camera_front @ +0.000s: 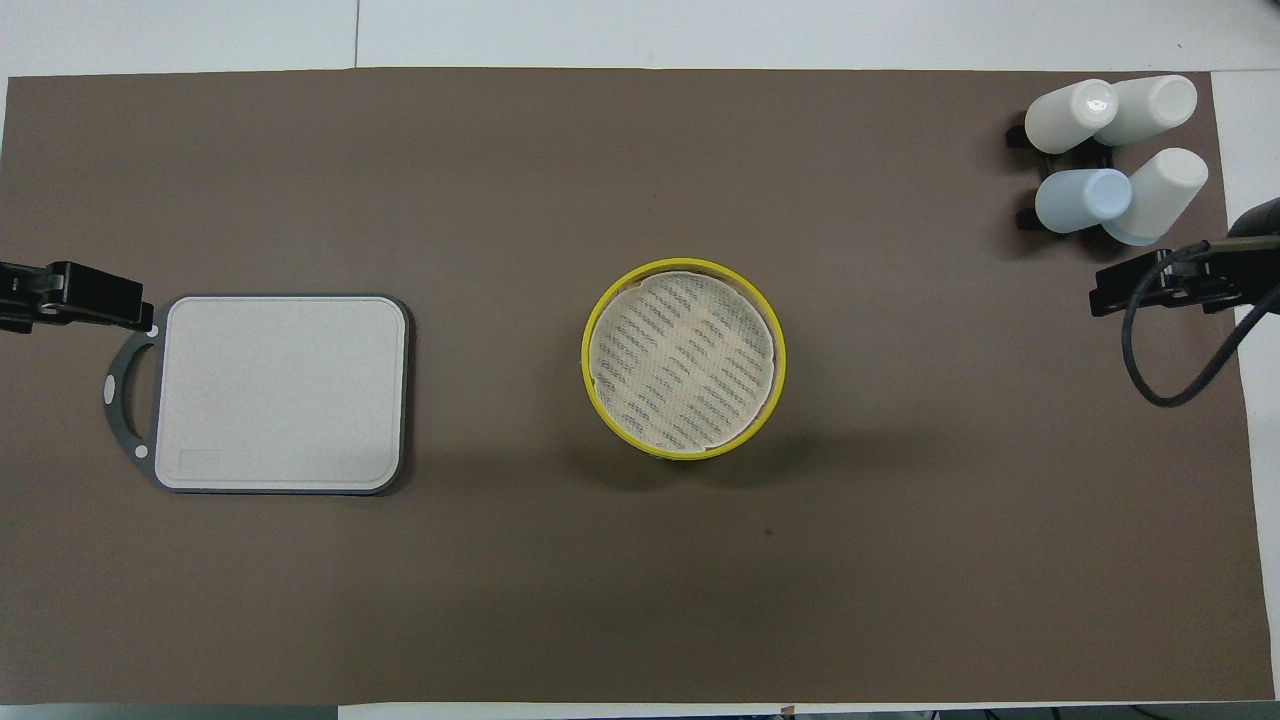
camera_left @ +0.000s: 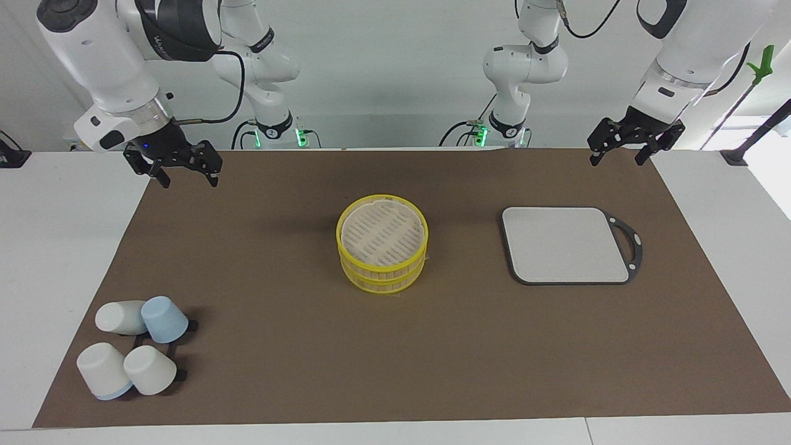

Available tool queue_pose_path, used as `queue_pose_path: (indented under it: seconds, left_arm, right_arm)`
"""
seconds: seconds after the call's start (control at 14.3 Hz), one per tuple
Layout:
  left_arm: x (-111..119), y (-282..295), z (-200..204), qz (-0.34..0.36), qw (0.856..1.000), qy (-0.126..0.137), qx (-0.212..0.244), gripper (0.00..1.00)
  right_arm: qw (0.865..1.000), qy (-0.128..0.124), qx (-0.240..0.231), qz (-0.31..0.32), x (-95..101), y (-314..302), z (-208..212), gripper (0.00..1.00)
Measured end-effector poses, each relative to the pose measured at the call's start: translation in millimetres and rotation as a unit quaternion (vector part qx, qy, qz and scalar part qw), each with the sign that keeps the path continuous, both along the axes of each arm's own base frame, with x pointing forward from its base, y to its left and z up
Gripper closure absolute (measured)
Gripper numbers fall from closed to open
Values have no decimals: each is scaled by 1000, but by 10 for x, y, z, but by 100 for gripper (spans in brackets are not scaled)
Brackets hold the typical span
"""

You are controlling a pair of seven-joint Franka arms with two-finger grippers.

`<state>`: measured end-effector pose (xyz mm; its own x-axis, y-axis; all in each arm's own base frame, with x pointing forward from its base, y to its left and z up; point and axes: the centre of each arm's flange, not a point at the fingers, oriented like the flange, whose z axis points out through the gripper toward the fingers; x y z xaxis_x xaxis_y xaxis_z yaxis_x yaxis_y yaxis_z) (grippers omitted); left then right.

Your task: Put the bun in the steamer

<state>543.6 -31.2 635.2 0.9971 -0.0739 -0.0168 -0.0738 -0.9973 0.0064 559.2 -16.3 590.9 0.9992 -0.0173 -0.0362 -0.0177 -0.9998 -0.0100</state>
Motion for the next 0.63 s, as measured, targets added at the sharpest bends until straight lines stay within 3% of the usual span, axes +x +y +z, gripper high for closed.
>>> queue_pose_path:
  seconds: [0.63]
  left_arm:
    - [0,0,0,0,1000,0,0,0]
  right_arm:
    - [1000,1,0,-1,5,-17,-11,0]
